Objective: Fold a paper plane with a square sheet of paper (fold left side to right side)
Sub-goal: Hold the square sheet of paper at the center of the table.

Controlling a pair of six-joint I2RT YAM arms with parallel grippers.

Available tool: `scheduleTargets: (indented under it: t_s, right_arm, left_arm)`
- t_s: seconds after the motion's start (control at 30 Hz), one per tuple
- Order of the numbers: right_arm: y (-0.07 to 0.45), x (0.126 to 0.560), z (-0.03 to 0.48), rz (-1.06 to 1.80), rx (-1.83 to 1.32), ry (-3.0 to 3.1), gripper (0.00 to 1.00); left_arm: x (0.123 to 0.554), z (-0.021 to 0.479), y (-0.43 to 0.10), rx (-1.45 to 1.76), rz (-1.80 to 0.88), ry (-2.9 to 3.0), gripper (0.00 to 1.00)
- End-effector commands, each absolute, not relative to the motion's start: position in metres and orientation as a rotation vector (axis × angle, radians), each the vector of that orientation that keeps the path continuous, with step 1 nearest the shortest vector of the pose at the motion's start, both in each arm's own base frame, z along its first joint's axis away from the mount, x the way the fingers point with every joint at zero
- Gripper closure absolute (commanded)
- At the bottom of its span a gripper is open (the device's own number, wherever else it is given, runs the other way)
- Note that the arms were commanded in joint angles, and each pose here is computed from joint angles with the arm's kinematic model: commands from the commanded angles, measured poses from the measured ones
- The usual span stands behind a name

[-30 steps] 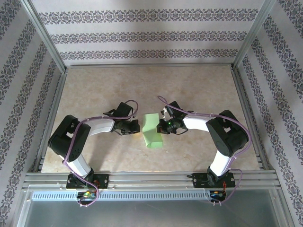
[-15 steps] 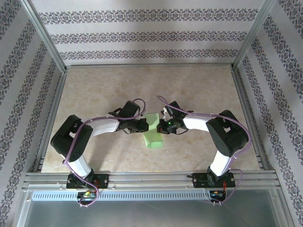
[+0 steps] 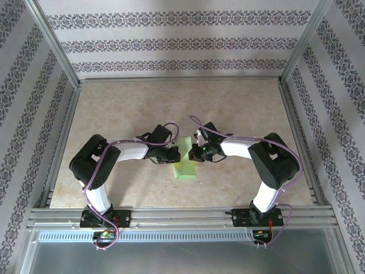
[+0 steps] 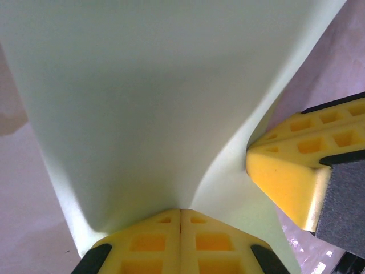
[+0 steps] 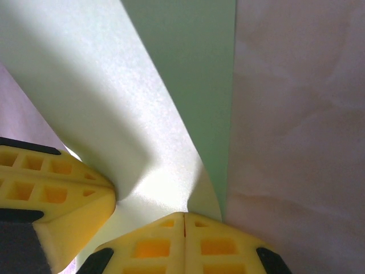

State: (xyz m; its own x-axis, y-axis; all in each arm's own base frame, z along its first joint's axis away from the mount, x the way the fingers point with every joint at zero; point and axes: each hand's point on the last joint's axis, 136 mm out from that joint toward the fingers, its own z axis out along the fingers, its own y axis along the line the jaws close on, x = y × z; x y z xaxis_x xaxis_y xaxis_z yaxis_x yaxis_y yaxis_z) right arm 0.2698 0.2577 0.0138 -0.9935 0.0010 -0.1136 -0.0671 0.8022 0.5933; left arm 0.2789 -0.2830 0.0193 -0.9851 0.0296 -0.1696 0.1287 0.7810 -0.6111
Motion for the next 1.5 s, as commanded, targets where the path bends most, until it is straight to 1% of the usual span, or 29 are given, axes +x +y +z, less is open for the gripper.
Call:
scheduleTargets:
  t_s: [0.0, 0.27, 0.53, 0.7, 1.03, 1.23, 1.47]
  right_arm:
    - [0.235, 0.253, -0.013, 0.759, -0.002, 3.003, 0.99]
    - [0.249, 0.265, 0.008, 0.851, -0.024, 2.938, 0.98]
    - [0.268, 0.278, 0.048, 1.024, -0.048, 2.797, 0.97]
    - [0.286, 0.285, 0.054, 1.141, -0.049, 2.735, 0.98]
    - [0.313, 0.299, 0.04, 1.161, -0.073, 2.738, 0.98]
    - [0.307, 0.299, 0.017, 1.079, -0.046, 2.792, 0.99]
    - [0.285, 0.294, -0.009, 0.954, 0.015, 2.878, 1.0]
  left_arm:
    - [0.273, 0.009, -0.282, 0.121, -0.947, 2.869, 0.96]
    - [0.27, -0.003, -0.274, 0.091, -0.871, 2.922, 0.96]
    - [0.269, -0.007, -0.272, 0.086, -0.853, 2.939, 0.95]
    - [0.269, -0.006, -0.272, 0.088, -0.851, 2.937, 0.95]
    - [0.269, -0.005, -0.273, 0.096, -0.858, 2.932, 0.95]
    - [0.267, -0.004, -0.272, 0.101, -0.859, 2.938, 0.96]
    - [0.258, -0.005, -0.268, 0.092, -0.859, 2.957, 0.95]
